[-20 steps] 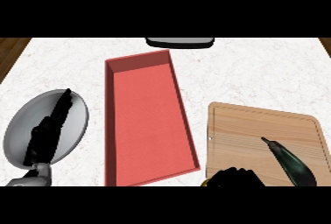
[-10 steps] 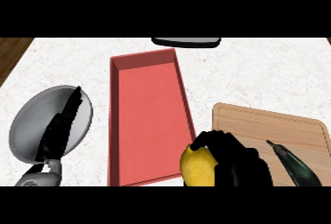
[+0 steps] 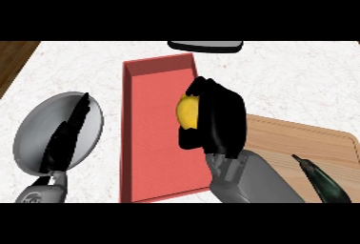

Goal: Pick the lemon from the cutting board and place it in the cardboard box

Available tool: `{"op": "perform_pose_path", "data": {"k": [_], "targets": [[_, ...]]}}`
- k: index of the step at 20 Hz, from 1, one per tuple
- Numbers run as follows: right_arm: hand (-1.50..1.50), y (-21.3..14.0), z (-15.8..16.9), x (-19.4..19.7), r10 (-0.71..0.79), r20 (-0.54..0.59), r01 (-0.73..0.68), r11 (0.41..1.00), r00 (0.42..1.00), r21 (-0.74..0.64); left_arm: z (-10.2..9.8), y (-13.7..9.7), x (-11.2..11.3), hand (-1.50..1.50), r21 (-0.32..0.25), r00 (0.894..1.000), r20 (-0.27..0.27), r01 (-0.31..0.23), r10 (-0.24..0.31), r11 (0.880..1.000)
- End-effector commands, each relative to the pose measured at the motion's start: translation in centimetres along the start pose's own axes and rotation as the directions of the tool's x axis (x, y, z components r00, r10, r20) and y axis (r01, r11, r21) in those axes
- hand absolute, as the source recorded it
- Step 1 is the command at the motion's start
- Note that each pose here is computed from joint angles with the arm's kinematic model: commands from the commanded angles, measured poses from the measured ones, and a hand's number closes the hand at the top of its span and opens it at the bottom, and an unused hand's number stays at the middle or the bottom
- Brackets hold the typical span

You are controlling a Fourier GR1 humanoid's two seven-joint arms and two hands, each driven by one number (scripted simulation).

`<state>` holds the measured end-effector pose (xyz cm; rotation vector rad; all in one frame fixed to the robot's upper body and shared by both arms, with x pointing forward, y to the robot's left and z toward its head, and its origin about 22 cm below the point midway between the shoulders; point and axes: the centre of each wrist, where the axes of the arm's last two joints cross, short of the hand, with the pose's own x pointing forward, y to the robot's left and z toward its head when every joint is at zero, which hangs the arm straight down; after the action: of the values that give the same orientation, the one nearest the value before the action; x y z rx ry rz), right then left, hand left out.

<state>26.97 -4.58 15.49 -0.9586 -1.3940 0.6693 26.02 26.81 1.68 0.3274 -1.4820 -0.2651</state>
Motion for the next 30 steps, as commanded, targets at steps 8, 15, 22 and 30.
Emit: {"op": "perform_pose_path", "data": {"k": [8,15,22,30], "targets": [[-1.50,3.0,-6.3,3.8,-0.202,-0.133,0.200,0.979,0.970,-0.033,0.6,0.8,-1.0,0.00,-0.013,1.000,-0.019,-0.019,0.018,1.000],[-1.50,2.2,-8.0,2.0,-0.505,-0.052,0.466,0.828,0.862,-0.312,0.6,0.6,-1.2,0.00,0.036,1.000,-0.027,-0.008,0.009,0.999],[-1.50,-0.6,-7.9,0.8,-0.706,0.040,0.650,0.628,0.707,-0.428,1.5,2.1,-3.5,0.00,0.079,0.999,-0.050,-0.008,0.012,0.997],[-1.50,-5.5,-3.4,-8.9,-0.717,0.013,0.597,0.570,0.697,-0.565,2.8,2.6,-2.9,0.00,0.103,0.996,-0.082,-0.008,0.017,0.995]]}}
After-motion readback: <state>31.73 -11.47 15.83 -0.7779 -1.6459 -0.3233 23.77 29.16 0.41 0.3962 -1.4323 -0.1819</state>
